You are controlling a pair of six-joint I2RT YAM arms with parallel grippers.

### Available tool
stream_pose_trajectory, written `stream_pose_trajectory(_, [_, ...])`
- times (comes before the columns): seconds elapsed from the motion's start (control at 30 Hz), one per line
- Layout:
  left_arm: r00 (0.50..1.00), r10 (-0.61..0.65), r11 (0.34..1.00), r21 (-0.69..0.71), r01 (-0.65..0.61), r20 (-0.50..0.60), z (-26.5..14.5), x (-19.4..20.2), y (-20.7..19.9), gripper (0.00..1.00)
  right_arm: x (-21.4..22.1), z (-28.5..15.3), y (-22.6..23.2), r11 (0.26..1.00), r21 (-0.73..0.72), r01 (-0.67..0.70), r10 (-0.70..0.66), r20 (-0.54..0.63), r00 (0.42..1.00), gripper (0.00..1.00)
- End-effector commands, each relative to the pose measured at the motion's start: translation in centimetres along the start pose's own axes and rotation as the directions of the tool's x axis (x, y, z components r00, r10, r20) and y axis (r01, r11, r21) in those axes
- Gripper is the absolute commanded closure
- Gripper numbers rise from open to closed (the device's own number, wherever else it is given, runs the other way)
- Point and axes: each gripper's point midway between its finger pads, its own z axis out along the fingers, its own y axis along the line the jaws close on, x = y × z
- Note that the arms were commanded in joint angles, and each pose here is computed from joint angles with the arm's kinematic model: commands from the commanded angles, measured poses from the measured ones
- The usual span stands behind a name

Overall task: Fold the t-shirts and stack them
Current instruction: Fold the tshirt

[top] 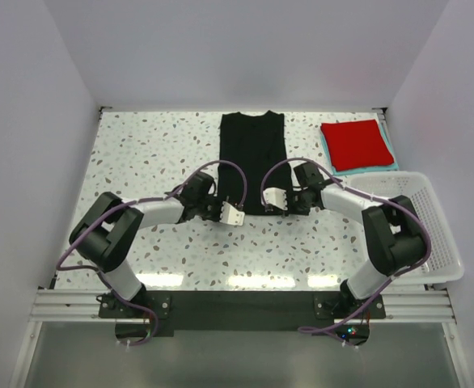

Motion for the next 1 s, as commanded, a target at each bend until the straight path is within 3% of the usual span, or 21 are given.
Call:
stream_pose_trajectory(0.0, [0.999,-0.04,0.996,0.079,0.042,-0.032,-0.4,0.5,-1.8,1.0,0.2,-0.2,-0.1,1.0,-0.002,-0.004,0.004,-0.022,1.0,1.0])
stream_pose_trajectory(0.13, [0.995,-0.104,0.992,0.068,0.104,0.001,-2.3,-0.5,-0.3,1.0,-2.2,-2.6,-2.2,0.998,0.02,-0.059,0.058,0.024,0.998,1.0])
stream_pose_trajectory(0.37, [0.972,-0.212,0.973,-0.07,0.219,0.103,-8.1,-2.7,9.1,1.0,-4.9,-8.0,-6.6,0.983,0.064,-0.174,0.168,0.092,0.982,1.0])
stream_pose_trajectory(0.57, [0.973,-0.205,0.972,-0.095,0.215,0.108,-10.1,-3.3,10.9,1.0,-6.4,-10.3,-9.2,0.975,0.074,-0.209,0.201,0.104,0.974,1.0])
stream_pose_trajectory(0.7, [0.981,-0.17,0.984,-0.038,0.174,0.098,-10.7,-3.8,8.0,1.0,-6.6,-11.4,-5.9,0.976,-0.015,-0.216,0.217,0.089,0.972,1.0])
stream_pose_trajectory(0.83, [0.995,-0.081,0.993,0.087,0.076,0.058,-11.4,-5.0,0.8,1.0,-6.5,-12.3,1.1,0.977,-0.136,-0.167,0.176,0.056,0.983,1.0])
stream_pose_trajectory(0.97, [0.983,-0.119,0.967,0.242,0.082,0.143,-13.5,-8.0,-5.1,1.0,-6.9,-14.4,7.7,0.966,-0.223,-0.13,0.147,0.063,0.987,1.0])
